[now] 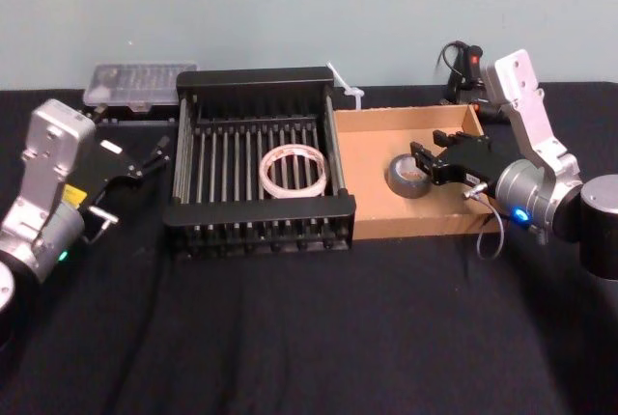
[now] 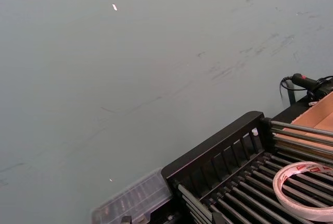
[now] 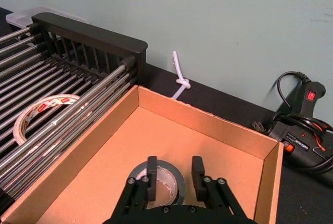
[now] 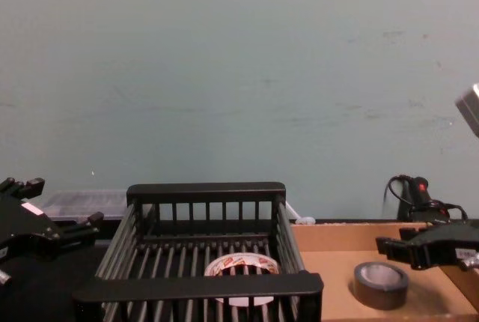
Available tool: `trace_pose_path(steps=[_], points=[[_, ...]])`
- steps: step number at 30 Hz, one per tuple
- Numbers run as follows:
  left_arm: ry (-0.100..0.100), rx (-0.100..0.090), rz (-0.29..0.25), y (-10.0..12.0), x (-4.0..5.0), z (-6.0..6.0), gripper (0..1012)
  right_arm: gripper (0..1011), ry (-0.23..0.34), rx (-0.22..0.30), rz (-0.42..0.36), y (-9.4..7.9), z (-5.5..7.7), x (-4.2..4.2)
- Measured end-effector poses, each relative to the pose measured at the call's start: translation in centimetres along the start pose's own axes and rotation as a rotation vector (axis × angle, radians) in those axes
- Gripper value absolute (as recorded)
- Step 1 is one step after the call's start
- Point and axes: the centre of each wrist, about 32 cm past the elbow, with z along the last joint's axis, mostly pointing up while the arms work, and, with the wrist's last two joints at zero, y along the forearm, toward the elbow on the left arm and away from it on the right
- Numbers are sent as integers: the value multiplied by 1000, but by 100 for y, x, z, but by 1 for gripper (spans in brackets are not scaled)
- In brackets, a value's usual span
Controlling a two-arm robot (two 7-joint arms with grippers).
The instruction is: Pick up the white tape and place it into the black box , Pick up the silver tape and place it into the brown box.
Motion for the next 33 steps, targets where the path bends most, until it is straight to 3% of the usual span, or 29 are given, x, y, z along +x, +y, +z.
trace_pose_path(steps=[15, 19, 33], points=[[0, 0, 0, 0, 0, 0, 1001, 873, 1, 1, 0, -5, -4, -1], [0, 0, 0, 0, 0, 0, 1001, 969, -7, 6, 6, -97, -40, -13], [0, 0, 0, 0, 0, 0, 1001, 1002, -82, 31, 66, -446, -105, -146]])
